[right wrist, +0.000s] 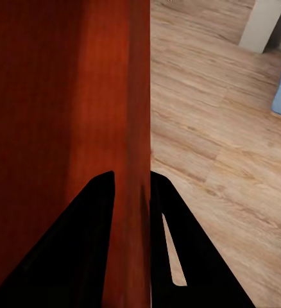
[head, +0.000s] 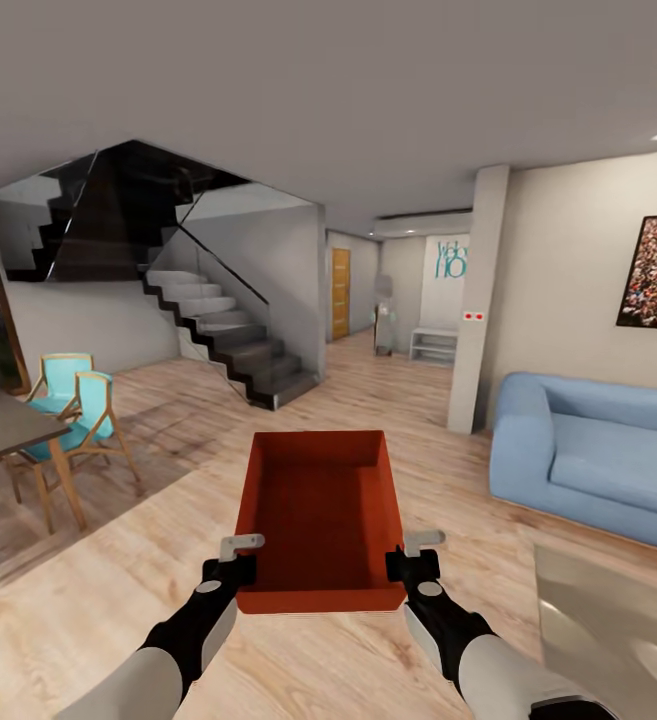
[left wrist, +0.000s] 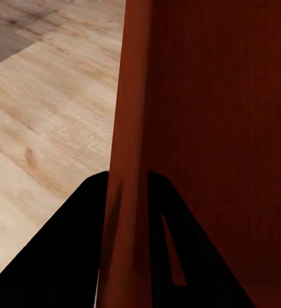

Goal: Move the two storage containers from the living room to the garage. In the garage, place one container on the floor and stack the other container on top of it (either order is fine).

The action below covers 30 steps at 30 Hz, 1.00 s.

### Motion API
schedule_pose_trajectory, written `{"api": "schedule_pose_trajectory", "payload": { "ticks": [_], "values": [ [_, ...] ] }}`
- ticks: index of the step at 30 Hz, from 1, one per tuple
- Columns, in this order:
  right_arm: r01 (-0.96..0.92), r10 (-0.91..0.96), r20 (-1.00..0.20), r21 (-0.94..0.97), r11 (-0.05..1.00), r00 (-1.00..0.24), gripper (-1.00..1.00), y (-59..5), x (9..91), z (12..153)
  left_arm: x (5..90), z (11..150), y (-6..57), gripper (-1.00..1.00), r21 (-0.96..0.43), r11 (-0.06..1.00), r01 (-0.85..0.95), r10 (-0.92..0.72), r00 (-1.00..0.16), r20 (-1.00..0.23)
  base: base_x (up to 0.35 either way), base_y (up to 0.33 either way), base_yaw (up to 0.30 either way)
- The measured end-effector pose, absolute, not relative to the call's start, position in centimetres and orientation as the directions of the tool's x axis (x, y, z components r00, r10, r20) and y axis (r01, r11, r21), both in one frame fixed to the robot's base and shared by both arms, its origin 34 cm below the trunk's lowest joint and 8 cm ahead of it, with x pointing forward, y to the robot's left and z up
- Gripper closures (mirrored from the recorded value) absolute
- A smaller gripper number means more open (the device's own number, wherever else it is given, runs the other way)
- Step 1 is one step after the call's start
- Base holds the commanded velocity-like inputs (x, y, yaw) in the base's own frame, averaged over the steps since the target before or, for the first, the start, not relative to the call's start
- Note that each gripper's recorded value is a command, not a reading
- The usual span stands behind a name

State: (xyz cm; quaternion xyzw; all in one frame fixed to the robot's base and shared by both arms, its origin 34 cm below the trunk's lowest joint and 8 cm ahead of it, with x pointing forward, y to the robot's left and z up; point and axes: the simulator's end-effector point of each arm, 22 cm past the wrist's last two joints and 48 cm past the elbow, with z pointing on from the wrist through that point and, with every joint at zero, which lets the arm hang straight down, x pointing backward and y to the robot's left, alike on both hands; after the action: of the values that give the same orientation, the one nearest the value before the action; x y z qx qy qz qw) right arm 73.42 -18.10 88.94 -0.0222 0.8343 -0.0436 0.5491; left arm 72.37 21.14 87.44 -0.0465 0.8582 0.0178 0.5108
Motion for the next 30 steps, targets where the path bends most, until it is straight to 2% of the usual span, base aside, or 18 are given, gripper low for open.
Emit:
{"api": "schedule_pose_trajectory", "payload": {
  "ticks": [30],
  "values": [
    [0.011, -0.083, -0.914, -0.095, 0.995, -0.397, 1.00, -17.99, 73.39, 88.91, 72.36, 87.38, 21.23, 1.00, -0.019, 0.995, -0.096, -0.062, -0.475, -0.878, 0.322, 0.000, 0.000]
  ]
}}
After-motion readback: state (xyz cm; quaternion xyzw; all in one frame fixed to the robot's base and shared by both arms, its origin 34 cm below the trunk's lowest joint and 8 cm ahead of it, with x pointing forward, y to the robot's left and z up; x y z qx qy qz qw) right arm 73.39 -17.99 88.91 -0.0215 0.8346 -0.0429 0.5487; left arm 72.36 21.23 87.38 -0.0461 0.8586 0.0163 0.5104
